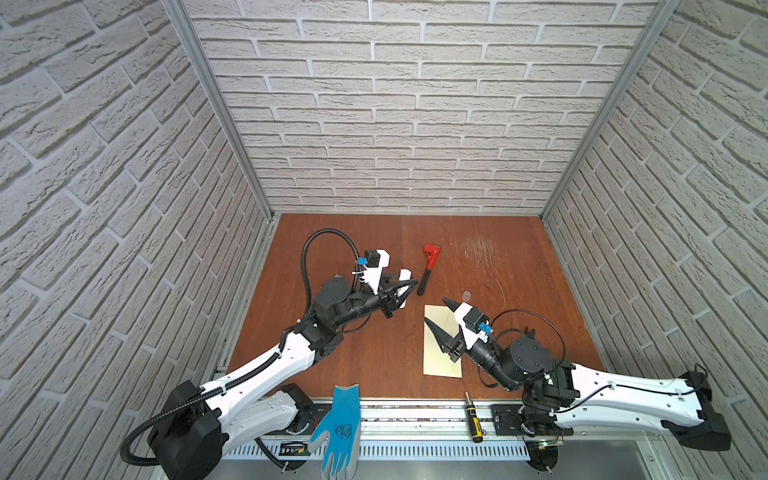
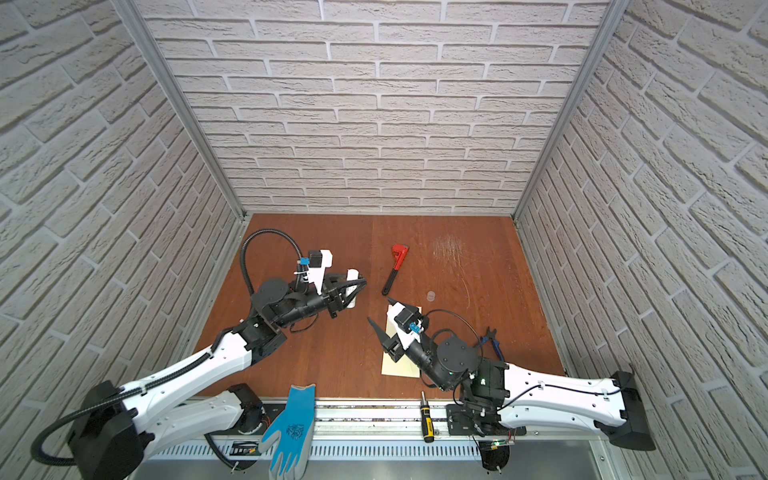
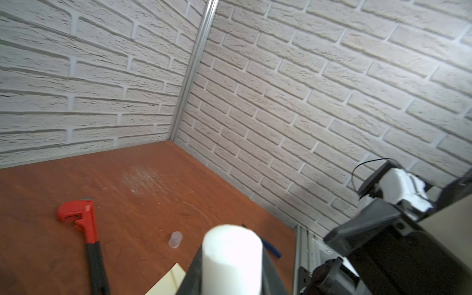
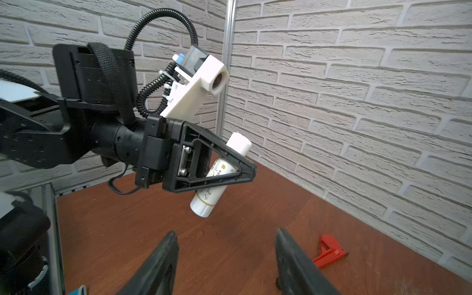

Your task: Place the letter into the envelope and seal it

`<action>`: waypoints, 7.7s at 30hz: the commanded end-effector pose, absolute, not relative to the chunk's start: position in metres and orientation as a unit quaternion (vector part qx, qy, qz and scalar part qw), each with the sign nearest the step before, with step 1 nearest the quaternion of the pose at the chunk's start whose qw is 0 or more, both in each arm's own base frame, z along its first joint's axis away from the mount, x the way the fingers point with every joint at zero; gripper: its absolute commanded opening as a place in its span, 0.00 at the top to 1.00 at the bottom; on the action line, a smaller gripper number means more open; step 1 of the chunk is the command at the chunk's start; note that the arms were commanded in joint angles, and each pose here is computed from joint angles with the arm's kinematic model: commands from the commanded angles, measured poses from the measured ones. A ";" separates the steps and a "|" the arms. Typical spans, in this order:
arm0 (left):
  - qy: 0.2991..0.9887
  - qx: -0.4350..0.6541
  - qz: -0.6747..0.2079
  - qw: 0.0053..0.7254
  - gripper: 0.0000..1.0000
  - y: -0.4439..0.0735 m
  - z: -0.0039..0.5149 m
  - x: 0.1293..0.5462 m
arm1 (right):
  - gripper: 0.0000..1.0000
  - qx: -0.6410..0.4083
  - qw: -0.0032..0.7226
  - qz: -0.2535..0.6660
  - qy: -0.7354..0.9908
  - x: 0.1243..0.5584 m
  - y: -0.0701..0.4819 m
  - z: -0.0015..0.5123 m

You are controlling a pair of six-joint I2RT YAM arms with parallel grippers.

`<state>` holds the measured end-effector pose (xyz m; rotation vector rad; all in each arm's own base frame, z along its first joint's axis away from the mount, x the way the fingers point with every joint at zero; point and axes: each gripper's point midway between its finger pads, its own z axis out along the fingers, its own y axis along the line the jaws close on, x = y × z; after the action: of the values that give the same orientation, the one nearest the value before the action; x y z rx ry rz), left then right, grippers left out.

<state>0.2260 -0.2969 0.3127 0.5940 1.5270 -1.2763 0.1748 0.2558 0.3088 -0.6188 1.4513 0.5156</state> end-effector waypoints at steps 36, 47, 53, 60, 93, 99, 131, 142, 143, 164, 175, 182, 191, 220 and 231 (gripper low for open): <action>0.469 0.279 -0.710 0.446 1.00 -0.345 0.355 0.178 | 0.61 -0.207 0.591 0.407 0.665 0.207 0.273 0.293; 0.506 0.294 -0.690 0.425 0.75 -0.348 0.337 0.175 | 0.85 -0.203 0.593 0.400 0.669 0.204 0.260 0.296; 0.520 0.306 -0.675 0.424 0.54 -0.346 0.335 0.171 | 0.86 -0.206 0.592 0.383 0.678 0.200 0.249 0.294; 0.519 0.312 -0.670 0.430 0.49 -0.344 0.342 0.169 | 0.86 -0.227 0.571 0.374 0.695 0.196 0.251 0.283; 0.547 0.315 -0.638 0.441 1.00 -0.345 0.341 0.171 | 0.48 -0.277 0.548 0.384 0.689 0.175 0.250 0.275; 0.536 0.306 -0.652 0.440 1.00 -0.346 0.345 0.172 | 0.54 -0.281 0.548 0.390 0.684 0.176 0.257 0.277; 0.575 0.290 -0.629 0.435 1.00 -0.353 0.307 0.184 | 0.81 -0.271 0.556 0.388 0.683 0.182 0.258 0.293; 0.679 0.212 -0.513 0.479 1.00 -0.350 0.260 0.228 | 0.91 -0.195 0.652 0.294 0.671 0.200 0.255 0.307; 0.682 0.208 -0.509 0.482 1.00 -0.351 0.259 0.230 | 0.92 -0.195 0.661 0.279 0.669 0.199 0.258 0.309; 0.676 0.170 -0.483 0.530 1.00 -0.330 0.269 0.241 | 0.60 -0.180 0.710 0.119 0.670 0.187 0.299 0.291; 0.649 0.183 -0.519 0.525 1.00 -0.305 0.300 0.238 | 0.44 -0.264 0.679 0.146 0.670 0.165 0.253 0.290; 0.607 0.240 -0.573 0.496 1.00 -0.311 0.321 0.217 | 0.45 -0.312 0.643 0.213 0.666 0.148 0.235 0.288; 0.551 0.288 -0.628 0.468 1.00 -0.327 0.345 0.199 | 0.43 -0.340 0.583 0.310 0.670 0.134 0.242 0.288; 0.479 0.332 -0.686 0.436 1.00 -0.349 0.377 0.196 | 0.50 -0.262 0.540 0.411 0.686 0.196 0.258 0.311; 0.470 0.331 -0.698 0.428 1.00 -0.353 0.382 0.199 | 0.66 -0.257 0.555 0.412 0.676 0.200 0.254 0.323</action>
<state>0.2034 -0.3576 0.3539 0.7960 1.3115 -1.7447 0.2036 0.2524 0.2865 -0.6149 1.7116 0.9228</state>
